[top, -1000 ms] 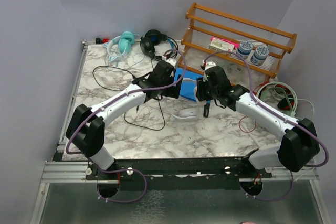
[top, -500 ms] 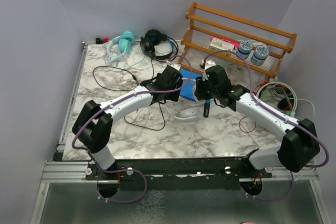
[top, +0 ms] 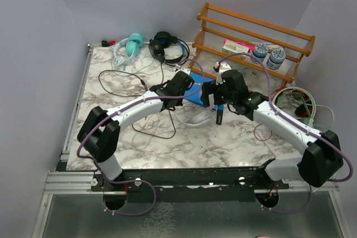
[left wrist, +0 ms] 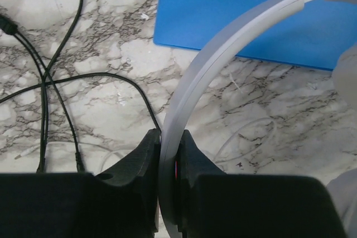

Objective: Wrap the headphones
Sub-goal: Straighten the headphones cable.

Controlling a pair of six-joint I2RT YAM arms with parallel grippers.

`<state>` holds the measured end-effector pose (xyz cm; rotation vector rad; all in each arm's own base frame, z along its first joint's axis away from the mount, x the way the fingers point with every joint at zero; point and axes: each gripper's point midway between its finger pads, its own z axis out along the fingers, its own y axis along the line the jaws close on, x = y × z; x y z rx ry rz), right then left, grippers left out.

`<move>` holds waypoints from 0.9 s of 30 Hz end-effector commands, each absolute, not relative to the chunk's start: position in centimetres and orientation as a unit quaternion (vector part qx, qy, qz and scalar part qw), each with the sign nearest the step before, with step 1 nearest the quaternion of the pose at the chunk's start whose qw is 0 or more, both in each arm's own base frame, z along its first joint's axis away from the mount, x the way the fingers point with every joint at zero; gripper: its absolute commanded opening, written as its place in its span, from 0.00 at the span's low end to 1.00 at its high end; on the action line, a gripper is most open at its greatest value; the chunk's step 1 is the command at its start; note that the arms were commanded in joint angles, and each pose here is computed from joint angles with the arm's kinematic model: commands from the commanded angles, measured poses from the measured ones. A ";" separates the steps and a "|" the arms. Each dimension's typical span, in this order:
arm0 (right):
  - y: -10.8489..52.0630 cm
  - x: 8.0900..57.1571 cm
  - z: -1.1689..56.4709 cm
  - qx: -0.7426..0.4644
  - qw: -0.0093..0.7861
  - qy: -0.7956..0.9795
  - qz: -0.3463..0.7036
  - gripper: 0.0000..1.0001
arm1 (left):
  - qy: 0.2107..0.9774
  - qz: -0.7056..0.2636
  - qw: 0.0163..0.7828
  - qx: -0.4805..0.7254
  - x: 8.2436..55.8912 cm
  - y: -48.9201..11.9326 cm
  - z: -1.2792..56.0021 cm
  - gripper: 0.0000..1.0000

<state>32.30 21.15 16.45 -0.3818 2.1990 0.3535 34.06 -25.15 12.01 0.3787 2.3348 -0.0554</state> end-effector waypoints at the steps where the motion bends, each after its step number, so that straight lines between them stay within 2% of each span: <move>1: 21.6 31.9 19.1 -0.145 0.472 0.852 0.177 1.00 | 0.900 -0.004 0.426 0.091 35.1 -23.4 15.5 0.00; 9: 20.5 29.8 23.8 -0.117 0.582 0.768 0.241 1.00 | 0.908 -0.058 0.414 -0.005 35.7 -18.1 17.6 0.00; 15: 20.2 27.8 23.2 -0.119 0.612 0.729 0.281 1.00 | 0.888 -0.069 0.454 -0.034 35.9 -14.4 22.3 0.00; 19: 20.8 26.2 21.9 -0.131 0.621 0.701 0.326 1.00 | 0.880 -0.079 0.467 -0.036 35.9 -13.3 25.8 0.00; 27: 25.7 23.6 22.0 -0.244 0.589 0.638 0.432 1.00 | 0.850 -0.183 0.493 -0.034 33.8 -15.3 33.1 0.00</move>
